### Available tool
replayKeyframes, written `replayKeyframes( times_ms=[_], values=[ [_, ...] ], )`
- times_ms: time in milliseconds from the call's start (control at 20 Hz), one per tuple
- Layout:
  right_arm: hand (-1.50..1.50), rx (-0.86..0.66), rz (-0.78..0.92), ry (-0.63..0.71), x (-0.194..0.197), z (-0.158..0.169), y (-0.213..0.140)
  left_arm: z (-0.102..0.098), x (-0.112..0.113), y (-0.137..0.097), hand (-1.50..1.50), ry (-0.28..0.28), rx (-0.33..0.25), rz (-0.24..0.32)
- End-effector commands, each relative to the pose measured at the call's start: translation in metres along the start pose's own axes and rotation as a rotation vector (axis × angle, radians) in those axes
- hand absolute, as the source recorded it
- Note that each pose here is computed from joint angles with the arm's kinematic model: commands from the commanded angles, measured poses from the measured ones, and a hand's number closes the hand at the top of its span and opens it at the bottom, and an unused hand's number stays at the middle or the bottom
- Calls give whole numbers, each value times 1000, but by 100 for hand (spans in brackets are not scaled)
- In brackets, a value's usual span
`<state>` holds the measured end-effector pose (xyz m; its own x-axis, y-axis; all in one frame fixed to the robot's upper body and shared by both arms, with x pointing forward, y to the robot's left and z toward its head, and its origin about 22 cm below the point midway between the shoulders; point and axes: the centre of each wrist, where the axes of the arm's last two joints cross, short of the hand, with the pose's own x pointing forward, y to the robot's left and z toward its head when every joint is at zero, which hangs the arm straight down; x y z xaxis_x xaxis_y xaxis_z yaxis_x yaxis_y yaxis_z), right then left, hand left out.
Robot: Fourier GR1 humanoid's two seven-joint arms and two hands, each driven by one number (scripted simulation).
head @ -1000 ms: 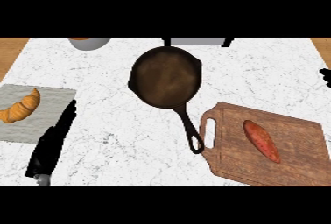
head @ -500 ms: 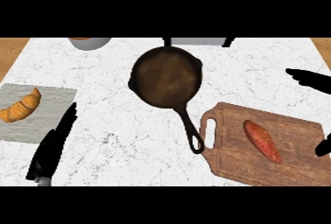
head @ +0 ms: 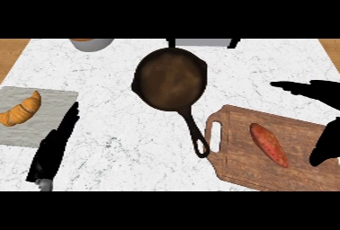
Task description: Pick the sweet potato from the cutting board and place it in the pan
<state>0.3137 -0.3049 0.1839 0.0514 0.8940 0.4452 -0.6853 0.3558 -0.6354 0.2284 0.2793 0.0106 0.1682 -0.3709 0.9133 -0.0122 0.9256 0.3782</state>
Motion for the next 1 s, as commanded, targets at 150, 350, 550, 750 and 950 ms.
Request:
replayKeyframes(
  times_ms=[150, 350, 550, 750, 950],
  values=[
    [-150, 60, 81, 71, 13, -8, 11, -3, -12, -12, 0, 9, 5, -5],
    [-150, 94, 79, 57, 27, -7, 31, 0, -17, 1, 0, 18, 11, -21],
    [-150, 114, 137, 143, 13, -25, 50, 20, -7, 5, 0, 8, 4, 9],
    [-150, 129, 166, 185, 26, -19, 46, 10, 3, 6, 0, 9, 1, -5],
    [-150, 116, 147, 212, 27, -41, 59, 6, -15, -3, 0, 15, -7, -13]
  ],
)
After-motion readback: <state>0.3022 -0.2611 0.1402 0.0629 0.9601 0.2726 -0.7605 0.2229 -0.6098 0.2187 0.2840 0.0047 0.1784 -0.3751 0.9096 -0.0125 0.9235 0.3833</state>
